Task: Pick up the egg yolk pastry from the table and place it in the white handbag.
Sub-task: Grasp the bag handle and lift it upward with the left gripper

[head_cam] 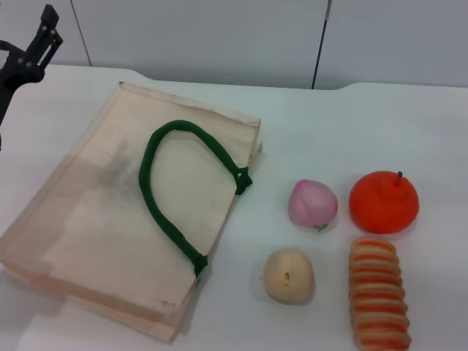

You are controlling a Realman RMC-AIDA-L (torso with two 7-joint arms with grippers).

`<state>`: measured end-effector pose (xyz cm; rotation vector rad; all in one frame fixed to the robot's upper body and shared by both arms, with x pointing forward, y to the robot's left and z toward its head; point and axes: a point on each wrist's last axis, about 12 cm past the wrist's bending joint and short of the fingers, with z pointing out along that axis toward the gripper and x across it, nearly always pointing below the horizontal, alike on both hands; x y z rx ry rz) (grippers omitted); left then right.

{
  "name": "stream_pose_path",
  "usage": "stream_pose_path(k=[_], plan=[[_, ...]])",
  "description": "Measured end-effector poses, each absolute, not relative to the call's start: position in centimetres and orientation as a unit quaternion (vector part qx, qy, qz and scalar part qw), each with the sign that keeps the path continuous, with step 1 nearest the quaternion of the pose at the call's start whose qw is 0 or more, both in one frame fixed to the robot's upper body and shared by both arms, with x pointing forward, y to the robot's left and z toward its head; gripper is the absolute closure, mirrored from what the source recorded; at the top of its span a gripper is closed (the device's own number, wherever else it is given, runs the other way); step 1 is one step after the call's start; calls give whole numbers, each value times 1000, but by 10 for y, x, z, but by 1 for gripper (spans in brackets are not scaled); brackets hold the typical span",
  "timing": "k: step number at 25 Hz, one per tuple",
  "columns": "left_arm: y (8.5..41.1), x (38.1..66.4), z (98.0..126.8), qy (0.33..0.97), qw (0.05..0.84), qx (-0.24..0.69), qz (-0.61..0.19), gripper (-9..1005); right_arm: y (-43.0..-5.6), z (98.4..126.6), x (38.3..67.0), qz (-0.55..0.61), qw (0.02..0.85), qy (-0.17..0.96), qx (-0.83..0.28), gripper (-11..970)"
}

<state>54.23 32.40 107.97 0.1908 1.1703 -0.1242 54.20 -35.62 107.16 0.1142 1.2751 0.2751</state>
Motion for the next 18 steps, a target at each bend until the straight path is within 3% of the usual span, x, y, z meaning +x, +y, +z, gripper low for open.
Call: stream_pose_path(k=[12,18], plan=[[325,543,1079,554,825,87,-60,126,-356,1071,542,128,793,594,51,80],[328,544,1077,577,804,47,-137,127,-356,1073,544,149,783,604,28,80]])
